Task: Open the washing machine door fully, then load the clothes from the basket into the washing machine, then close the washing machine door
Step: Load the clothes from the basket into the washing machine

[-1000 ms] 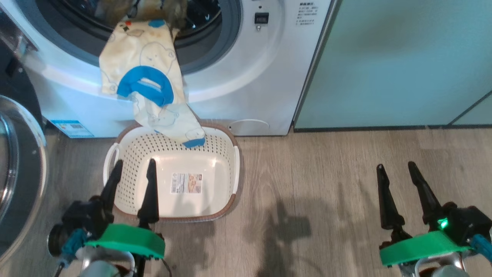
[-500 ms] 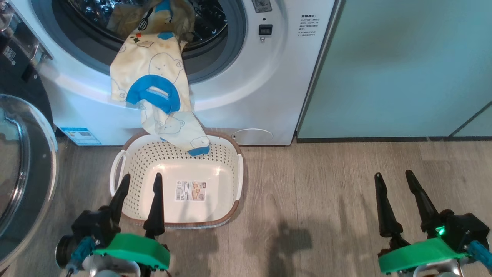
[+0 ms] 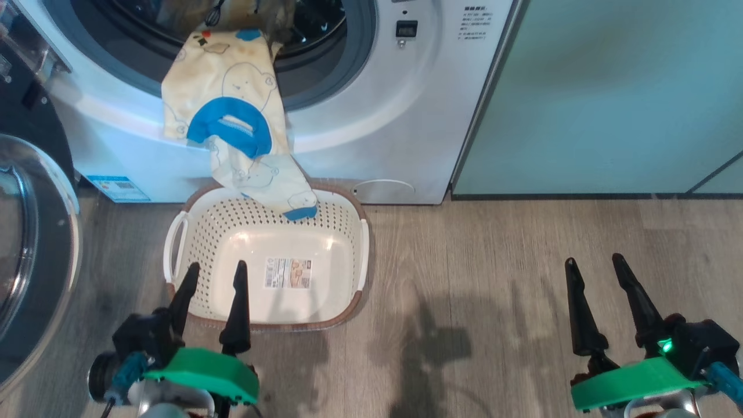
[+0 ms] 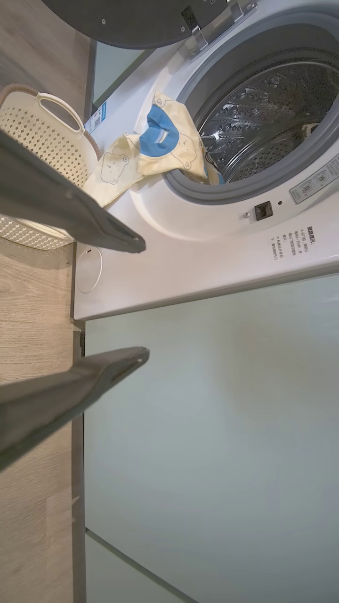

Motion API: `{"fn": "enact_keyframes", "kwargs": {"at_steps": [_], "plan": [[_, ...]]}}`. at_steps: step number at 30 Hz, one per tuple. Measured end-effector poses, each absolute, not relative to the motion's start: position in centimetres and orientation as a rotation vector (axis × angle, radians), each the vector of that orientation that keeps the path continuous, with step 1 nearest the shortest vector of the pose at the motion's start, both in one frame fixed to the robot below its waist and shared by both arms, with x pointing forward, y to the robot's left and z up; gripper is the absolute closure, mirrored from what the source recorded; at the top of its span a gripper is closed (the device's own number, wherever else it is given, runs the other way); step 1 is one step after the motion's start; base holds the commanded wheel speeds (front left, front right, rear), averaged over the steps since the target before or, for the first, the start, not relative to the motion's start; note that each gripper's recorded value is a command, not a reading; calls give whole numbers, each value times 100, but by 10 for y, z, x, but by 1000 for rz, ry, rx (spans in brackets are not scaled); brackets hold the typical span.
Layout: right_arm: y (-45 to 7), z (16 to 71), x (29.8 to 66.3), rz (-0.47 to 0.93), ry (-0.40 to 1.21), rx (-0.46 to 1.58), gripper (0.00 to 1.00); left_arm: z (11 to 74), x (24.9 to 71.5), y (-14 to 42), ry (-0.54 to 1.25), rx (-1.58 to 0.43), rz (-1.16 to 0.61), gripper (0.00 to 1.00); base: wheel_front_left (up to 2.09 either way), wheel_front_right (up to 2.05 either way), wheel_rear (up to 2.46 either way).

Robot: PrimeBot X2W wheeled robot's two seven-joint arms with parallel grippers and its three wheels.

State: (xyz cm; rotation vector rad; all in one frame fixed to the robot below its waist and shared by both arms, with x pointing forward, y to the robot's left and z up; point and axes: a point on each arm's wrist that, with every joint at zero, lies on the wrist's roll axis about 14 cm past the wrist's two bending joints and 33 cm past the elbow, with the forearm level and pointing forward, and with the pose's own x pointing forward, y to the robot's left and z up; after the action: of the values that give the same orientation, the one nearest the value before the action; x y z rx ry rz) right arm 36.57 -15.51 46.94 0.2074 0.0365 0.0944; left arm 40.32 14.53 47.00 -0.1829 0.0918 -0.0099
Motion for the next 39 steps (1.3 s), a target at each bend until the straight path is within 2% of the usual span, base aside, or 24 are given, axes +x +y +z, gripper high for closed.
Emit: {"fn": "enact_keyframes", "kwargs": {"at_steps": [8, 16, 30, 39], "plan": [[-154, 461, 375, 99, 57, 207, 0, 452, 418, 143, 133, -189, -21, 0, 0, 0, 0], [-154, 449, 392, 99, 82, 203, 0, 408, 445, 139, 235, -219, -34, 0, 0, 0, 0], [-165, 412, 425, 71, 149, 191, 0, 312, 519, 144, 398, -195, -32, 0, 0, 0, 0], [-172, 392, 435, 49, 186, 200, 0, 283, 566, 143, 408, -124, -54, 0, 0, 0, 0]]}}
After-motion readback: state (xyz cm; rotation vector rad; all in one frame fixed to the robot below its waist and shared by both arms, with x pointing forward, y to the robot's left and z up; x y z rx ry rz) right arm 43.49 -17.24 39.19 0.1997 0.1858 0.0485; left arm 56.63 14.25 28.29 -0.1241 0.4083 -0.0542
